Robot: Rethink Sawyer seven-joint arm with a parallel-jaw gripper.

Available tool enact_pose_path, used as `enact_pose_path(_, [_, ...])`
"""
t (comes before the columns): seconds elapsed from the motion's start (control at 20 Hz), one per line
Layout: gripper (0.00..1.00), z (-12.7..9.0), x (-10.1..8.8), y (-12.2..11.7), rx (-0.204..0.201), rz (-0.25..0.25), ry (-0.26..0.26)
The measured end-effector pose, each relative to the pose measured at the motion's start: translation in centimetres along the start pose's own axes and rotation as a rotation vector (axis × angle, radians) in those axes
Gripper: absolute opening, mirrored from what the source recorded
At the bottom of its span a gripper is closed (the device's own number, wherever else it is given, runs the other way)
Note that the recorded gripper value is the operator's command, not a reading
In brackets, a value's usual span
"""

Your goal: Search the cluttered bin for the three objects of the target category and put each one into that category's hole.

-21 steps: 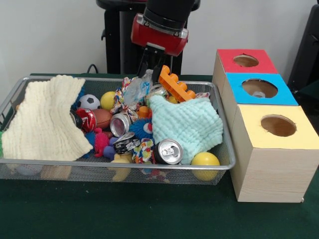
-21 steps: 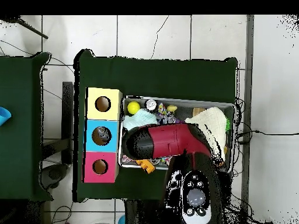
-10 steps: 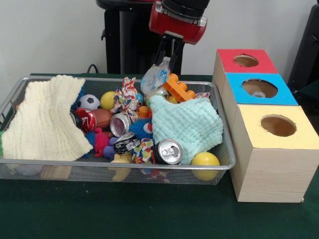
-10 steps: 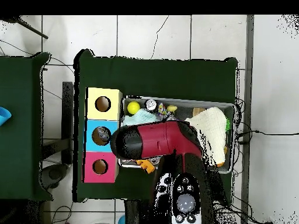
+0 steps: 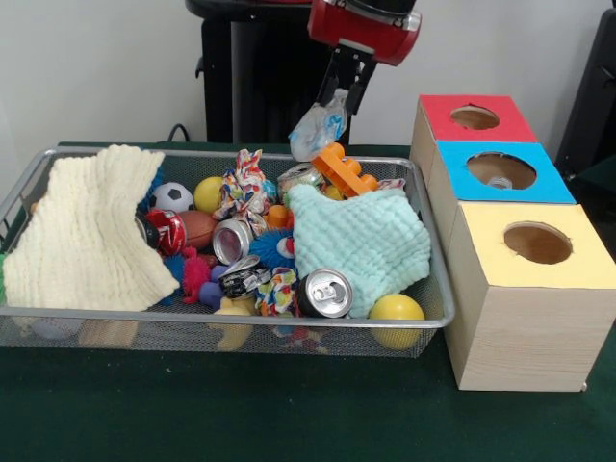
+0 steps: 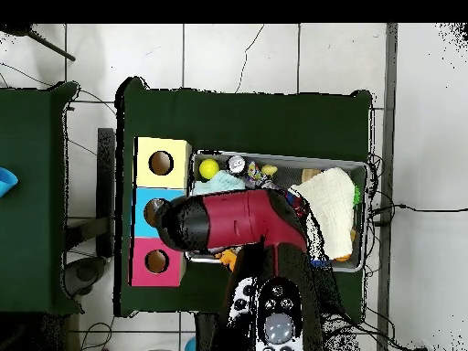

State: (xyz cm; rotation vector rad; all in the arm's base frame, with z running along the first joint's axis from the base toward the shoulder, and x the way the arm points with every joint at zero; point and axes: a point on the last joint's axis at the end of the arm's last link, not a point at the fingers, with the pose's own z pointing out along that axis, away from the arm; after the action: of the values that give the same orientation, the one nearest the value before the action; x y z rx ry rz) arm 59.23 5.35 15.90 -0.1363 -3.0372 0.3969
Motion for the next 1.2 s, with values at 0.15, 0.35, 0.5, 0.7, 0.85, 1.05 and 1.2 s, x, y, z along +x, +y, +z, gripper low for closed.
enact_pose_path(0.15, [0.0,-0.3,0.1,0.7,0.0,-0.008,0.008])
enact_pose_path(0.35, [0.0,-0.9,0.3,1.9,-0.002,-0.02,0.013])
enact_pose_path(0.5, [0.0,-1.3,0.2,3.1,-0.01,-0.028,0.01])
enact_pose_path(0.7, [0.0,-1.9,0.0,4.5,-0.016,-0.039,0.008])
enact_pose_path(0.85, [0.0,-2.6,-0.3,5.9,-0.02,-0.05,0.011])
enact_pose_path(1.05, [0.0,-3.6,-0.7,7.5,-0.03,-0.056,0.017])
enact_pose_path(1.2, [0.0,-4.2,-1.0,8.9,-0.036,-0.064,0.02])
